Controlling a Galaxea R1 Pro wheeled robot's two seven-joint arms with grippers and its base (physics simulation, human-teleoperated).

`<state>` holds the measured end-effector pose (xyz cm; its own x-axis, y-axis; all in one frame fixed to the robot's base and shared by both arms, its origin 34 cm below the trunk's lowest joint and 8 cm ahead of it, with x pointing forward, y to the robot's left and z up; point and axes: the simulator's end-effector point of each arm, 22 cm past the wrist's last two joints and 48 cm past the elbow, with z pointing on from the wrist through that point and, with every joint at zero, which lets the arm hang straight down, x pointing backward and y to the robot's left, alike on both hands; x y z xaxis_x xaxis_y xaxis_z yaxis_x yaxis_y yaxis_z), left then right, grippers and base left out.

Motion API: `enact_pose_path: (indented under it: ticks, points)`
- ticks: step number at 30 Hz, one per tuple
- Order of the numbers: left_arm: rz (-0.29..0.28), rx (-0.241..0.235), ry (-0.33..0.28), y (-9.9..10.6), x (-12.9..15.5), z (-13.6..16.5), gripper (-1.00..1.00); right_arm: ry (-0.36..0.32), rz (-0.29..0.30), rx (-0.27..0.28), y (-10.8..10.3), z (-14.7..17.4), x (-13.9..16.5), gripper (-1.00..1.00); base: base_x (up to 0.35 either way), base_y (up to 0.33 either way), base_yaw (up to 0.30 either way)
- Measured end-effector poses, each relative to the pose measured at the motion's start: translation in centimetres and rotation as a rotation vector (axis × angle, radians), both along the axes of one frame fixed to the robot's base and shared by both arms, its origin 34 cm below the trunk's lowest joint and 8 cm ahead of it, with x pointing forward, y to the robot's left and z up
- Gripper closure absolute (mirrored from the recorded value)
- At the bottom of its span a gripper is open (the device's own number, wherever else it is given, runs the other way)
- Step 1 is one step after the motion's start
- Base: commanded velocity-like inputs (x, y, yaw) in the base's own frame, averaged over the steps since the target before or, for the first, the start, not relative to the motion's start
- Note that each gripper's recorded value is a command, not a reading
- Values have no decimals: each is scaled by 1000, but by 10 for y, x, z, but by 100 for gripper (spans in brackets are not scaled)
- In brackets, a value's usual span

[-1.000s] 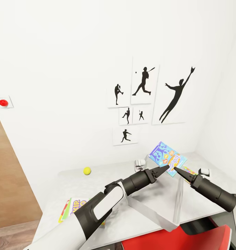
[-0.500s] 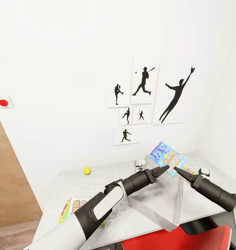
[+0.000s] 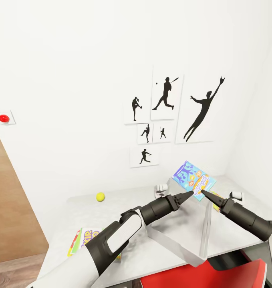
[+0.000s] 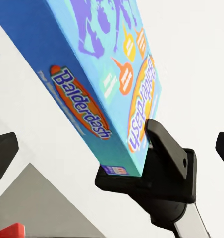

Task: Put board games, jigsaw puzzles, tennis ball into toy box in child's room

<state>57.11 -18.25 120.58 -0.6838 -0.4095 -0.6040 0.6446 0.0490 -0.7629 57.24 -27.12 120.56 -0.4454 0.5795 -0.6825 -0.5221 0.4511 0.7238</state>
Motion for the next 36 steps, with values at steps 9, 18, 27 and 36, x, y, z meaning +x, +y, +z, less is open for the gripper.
enact_pose_path:
  ticks: [9, 18, 27, 36]
  points:
    - [29, 95, 71, 6, 14, -20, -100, -6, -95, -35, -36, 14, 27, 100, 0, 0, 0]
    - [49, 169, 161, 20, 31, -26, -100, 80, -220, -104, -101, 5, 59, 100, 0, 0, 0]
    - [83, 182, 195, 44, 47, 0, -100, 153, -283, -129, -158, 1, 76, 100, 0, 0, 0]
    - [137, 187, 135, 78, 52, 58, -100, 219, -230, -243, -160, -11, 83, 100, 0, 0, 0]
